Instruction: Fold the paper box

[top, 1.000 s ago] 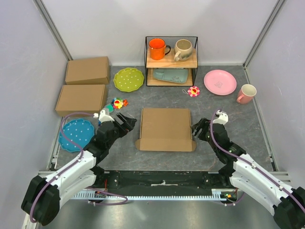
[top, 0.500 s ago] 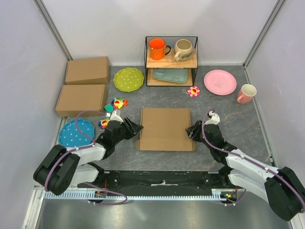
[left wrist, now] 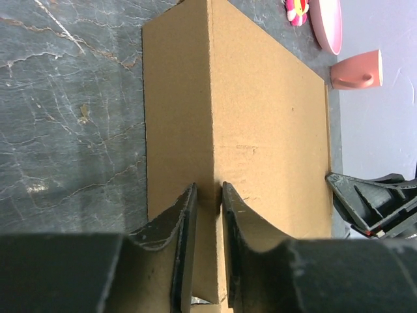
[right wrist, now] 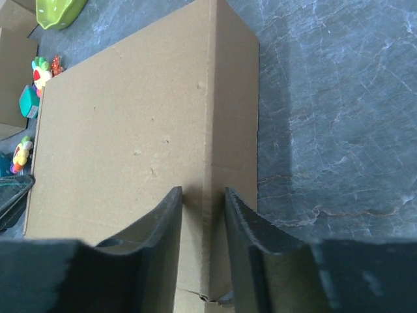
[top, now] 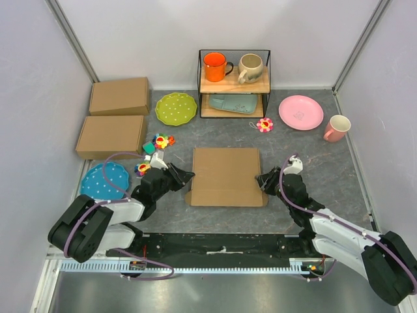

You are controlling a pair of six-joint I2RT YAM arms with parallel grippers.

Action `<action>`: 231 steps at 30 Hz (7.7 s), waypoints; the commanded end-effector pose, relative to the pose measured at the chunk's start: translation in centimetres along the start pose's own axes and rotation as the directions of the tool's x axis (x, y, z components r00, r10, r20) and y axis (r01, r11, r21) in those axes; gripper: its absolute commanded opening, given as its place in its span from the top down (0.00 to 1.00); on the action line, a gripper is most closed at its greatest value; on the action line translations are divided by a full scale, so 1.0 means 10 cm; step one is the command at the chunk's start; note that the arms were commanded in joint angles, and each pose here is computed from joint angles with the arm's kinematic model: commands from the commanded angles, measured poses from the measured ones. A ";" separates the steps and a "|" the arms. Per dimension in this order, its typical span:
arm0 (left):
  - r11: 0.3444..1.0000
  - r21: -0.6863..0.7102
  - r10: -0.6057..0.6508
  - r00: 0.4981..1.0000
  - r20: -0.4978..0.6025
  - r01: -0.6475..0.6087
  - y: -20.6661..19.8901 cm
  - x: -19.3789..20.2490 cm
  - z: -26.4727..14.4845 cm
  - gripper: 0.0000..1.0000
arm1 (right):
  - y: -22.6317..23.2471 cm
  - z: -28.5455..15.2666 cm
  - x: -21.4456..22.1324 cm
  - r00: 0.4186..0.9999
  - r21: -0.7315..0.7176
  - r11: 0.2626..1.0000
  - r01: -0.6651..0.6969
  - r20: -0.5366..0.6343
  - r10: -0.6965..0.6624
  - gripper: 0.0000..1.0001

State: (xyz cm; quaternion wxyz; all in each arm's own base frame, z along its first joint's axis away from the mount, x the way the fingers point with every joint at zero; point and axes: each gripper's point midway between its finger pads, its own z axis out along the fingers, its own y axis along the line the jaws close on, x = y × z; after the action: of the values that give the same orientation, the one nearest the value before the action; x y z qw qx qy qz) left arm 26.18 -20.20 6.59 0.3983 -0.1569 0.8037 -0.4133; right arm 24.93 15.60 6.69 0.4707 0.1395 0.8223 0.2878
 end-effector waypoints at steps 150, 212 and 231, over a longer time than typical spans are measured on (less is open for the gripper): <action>0.990 0.088 -0.082 0.949 -0.303 0.114 -1.46 -0.25 -0.65 0.98 | 0.93 -0.47 -0.92 0.975 0.030 1.000 0.004 -0.221 0.002 0.95; 0.967 -0.221 0.048 0.947 -0.317 -0.123 -0.64 -0.52 -0.38 0.65 | 0.13 -0.40 -1.31 0.958 0.387 0.877 0.284 -0.155 -0.242 0.42; 0.901 -0.389 0.180 0.981 -0.073 -0.195 -0.42 -1.21 -0.87 0.52 | 0.80 -1.11 -2.00 0.933 0.172 0.932 0.319 0.114 -0.340 0.36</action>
State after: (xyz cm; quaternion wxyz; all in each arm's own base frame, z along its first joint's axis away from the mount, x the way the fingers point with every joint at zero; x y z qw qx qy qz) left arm 26.48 -13.35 16.78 0.3265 -0.1486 0.9020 -0.2402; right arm 26.74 5.34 23.24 0.4817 0.1198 0.8679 0.0179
